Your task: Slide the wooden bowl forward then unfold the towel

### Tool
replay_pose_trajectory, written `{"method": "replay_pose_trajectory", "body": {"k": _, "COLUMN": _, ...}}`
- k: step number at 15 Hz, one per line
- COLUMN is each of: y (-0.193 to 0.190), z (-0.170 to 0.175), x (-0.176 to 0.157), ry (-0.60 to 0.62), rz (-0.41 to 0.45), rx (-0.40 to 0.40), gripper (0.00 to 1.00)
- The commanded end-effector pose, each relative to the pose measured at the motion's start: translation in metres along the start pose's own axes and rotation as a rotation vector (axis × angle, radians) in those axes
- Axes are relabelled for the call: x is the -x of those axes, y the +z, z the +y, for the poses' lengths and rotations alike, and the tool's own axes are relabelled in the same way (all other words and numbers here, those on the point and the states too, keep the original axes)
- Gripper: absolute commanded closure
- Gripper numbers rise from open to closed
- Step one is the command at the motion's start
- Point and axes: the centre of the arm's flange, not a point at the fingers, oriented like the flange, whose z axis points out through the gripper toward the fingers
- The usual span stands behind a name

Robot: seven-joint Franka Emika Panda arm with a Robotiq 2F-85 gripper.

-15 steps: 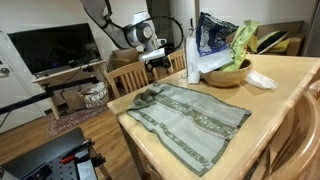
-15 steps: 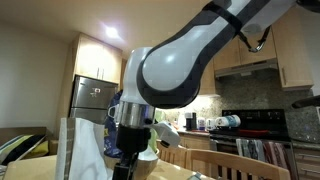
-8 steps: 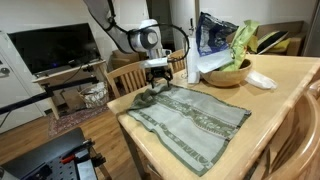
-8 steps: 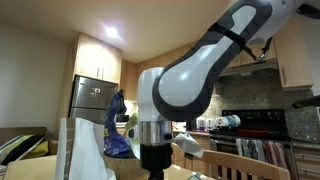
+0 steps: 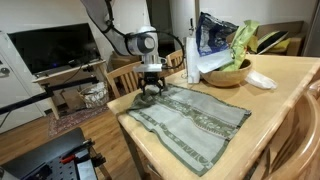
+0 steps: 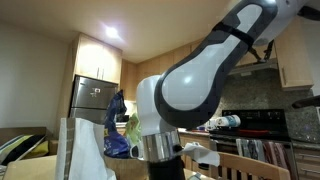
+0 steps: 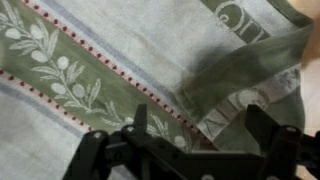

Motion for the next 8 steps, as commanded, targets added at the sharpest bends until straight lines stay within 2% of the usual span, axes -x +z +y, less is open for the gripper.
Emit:
{"method": "replay_pose_trajectory", "body": {"k": 1, "y": 0.005, "z": -0.011, "x": 0.002, "ry": -0.046, "rz": -0.027, "rx": -0.065, "gripper": 0.00}}
{"method": "replay_pose_trajectory", "body": {"k": 8, "y": 0.025, "z": -0.021, "x": -0.006, "ry": -0.210, "rz": -0.011, "rx": -0.112, "gripper": 0.00}}
